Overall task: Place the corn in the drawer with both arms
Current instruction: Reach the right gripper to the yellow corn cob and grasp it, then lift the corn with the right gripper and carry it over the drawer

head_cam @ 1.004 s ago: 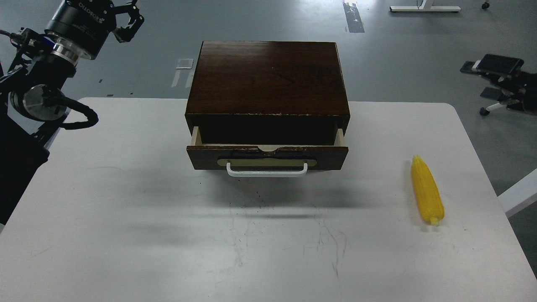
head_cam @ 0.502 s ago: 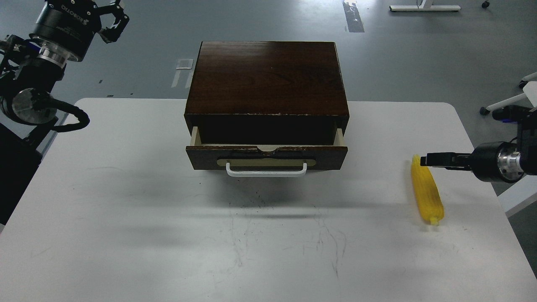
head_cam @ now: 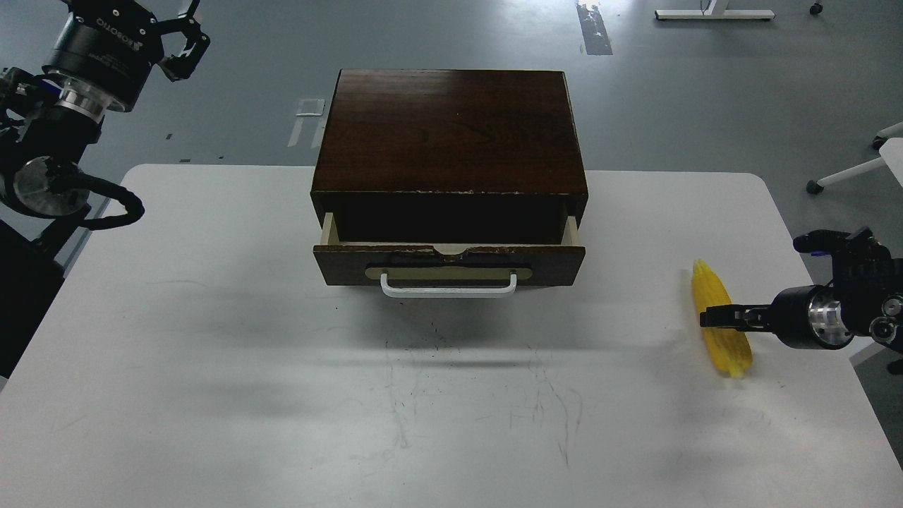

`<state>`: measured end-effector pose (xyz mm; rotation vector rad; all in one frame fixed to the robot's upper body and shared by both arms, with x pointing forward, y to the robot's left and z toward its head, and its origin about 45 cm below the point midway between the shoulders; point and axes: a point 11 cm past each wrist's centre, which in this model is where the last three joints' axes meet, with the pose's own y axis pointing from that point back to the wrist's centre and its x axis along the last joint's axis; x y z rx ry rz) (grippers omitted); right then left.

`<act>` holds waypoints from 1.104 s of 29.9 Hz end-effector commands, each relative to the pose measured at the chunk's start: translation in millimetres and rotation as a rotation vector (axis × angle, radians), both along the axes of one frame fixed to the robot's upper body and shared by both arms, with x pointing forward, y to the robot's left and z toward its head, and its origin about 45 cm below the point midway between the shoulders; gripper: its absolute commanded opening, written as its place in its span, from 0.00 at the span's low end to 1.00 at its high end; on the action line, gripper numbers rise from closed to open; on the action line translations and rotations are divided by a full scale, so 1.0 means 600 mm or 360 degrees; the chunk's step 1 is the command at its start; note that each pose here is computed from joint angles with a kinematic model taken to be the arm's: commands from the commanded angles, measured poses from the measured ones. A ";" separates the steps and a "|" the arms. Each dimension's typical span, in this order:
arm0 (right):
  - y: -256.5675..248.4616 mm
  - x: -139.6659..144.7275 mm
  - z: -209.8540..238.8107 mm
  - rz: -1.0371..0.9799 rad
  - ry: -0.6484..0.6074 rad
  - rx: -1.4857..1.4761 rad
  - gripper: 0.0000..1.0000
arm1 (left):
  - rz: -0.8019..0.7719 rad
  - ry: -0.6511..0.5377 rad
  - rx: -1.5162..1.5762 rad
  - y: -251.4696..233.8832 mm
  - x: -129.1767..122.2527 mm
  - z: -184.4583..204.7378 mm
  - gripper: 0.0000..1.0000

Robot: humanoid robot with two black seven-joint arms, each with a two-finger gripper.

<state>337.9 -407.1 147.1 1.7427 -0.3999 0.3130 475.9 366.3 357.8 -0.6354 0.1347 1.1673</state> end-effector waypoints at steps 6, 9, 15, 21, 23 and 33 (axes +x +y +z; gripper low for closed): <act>0.010 0.020 -0.001 -0.0007 -0.0042 0.0007 0.40 | 0.0006 -0.0004 0.0011 0.005 -0.001 0.005 0.98; 0.009 0.024 0.004 -0.0007 -0.0053 0.0002 0.25 | 0.0011 -0.0003 0.0020 0.009 -0.001 0.006 0.98; 0.009 0.072 0.100 0.0007 -0.0261 0.0042 0.13 | 0.0004 -0.0010 0.0023 0.006 -0.001 0.009 0.98; 0.067 0.113 0.274 0.0228 -0.0576 0.0082 0.13 | 0.0028 0.0004 0.0072 0.025 -0.005 0.013 0.98; 0.097 0.120 0.338 0.0323 -0.0699 0.0088 0.13 | 0.0033 0.0004 0.0078 0.028 -0.006 0.014 0.98; 0.334 0.131 0.491 0.1116 -0.1115 -0.0205 0.10 | 0.0057 -0.0012 0.0108 0.047 -0.014 0.026 0.98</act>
